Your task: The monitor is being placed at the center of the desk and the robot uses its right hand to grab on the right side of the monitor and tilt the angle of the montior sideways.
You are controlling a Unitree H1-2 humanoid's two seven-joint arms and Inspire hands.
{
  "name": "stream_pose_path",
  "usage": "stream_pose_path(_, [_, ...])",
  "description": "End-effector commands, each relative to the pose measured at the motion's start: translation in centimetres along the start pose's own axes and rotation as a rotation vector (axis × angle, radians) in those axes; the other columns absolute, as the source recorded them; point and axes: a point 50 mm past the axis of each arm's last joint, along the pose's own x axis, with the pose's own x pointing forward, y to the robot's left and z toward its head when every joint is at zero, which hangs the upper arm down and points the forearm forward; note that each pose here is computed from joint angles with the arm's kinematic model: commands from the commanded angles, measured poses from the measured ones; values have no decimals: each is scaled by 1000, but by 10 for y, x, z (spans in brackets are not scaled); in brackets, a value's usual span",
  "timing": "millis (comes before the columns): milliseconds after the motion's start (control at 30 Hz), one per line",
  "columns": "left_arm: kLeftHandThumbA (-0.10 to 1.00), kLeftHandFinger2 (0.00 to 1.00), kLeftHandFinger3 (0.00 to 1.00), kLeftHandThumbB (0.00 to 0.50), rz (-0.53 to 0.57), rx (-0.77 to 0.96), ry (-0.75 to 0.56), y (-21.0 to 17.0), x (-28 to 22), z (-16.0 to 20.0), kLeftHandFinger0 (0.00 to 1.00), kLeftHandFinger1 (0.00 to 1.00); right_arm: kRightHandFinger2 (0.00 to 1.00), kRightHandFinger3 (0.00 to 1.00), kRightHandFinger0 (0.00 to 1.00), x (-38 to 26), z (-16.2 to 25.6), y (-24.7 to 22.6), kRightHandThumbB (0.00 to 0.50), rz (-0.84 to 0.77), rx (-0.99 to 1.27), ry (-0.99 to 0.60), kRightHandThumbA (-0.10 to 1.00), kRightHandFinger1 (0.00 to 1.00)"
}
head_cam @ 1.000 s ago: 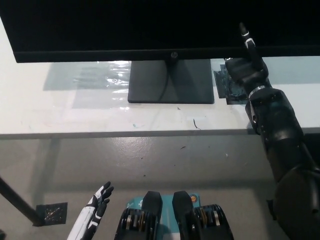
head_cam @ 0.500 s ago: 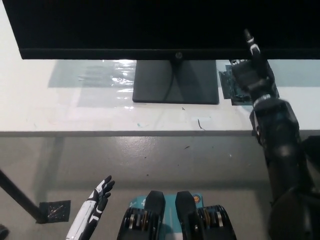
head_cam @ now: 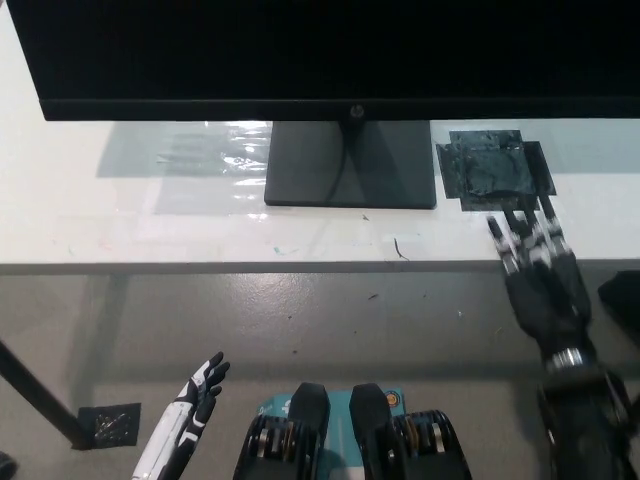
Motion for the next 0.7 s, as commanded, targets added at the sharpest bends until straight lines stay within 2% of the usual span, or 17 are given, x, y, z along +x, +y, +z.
stream_pose_path(0, [1000,1000,1000,328,2,22,-58,8,6,6,1000,1000,1000,1000,1000,-89,47,126,500,600,-551,-303,1000,1000])
stream_pose_path(100, [1000,1000,1000,328,2,22,-58,8,6,6,1000,1000,1000,1000,1000,-90,47,127,500,598,-554,-301,1000,1000])
stream_pose_path(133, [1000,1000,1000,331,3,24,-64,8,8,8,1000,1000,1000,1000,1000,-107,48,137,500,642,-609,-386,1000,1000])
stream_pose_path(233, [1000,1000,1000,337,4,22,-68,9,10,9,1000,1000,1000,1000,1000,-124,52,154,500,699,-662,-471,1000,1000])
stream_pose_path(267, [1000,1000,1000,337,4,21,-68,9,11,9,1000,1000,1000,1000,1000,-130,53,159,474,724,-691,-528,1000,1000])
stream_pose_path(300, [1000,1000,1000,335,3,20,-68,10,13,8,1000,1000,1000,1000,1000,-152,56,176,493,762,-753,-635,1000,1000])
stream_pose_path(367, [1000,1000,1000,333,3,20,-68,10,13,8,1000,1000,1000,1000,1000,-154,56,178,496,761,-758,-637,1000,1000])
stream_pose_path(400, [1000,1000,1000,345,2,28,-71,10,13,9,1000,1000,1000,1000,1000,-173,61,189,453,789,-773,-661,1000,1000])
stream_pose_path(433, [1000,1000,1000,346,1,29,-72,10,13,9,1000,1000,1000,1000,1000,-175,61,190,452,791,-776,-664,1000,1000])
stream_pose_path(467, [1000,1000,1000,342,1,28,-73,10,13,10,1000,1000,1000,1000,1000,-186,56,185,423,821,-834,-699,1000,1000])
stream_pose_path(500, [1000,1000,1000,342,1,28,-73,10,13,10,1000,1000,1000,1000,1000,-186,56,185,422,820,-835,-699,1000,1000])
stream_pose_path(533, [1000,1000,1000,336,0,29,-74,10,13,10,1000,1000,1000,1000,1000,-188,53,184,457,813,-843,-683,1000,1000])
stream_pose_path(567, [1000,1000,1000,335,-3,28,-76,10,14,10,1000,1000,1000,1000,1000,-183,44,177,451,803,-855,-637,1000,1000])
stream_pose_path(600, [1000,1000,1000,333,-5,33,-78,10,14,11,1000,1000,1000,1000,1000,-177,35,169,409,774,-863,-592,1000,1000])
stream_pose_path(667, [1000,1000,1000,332,-5,33,-78,10,14,11,1000,1000,1000,1000,1000,-177,35,168,407,771,-867,-588,1000,1000])
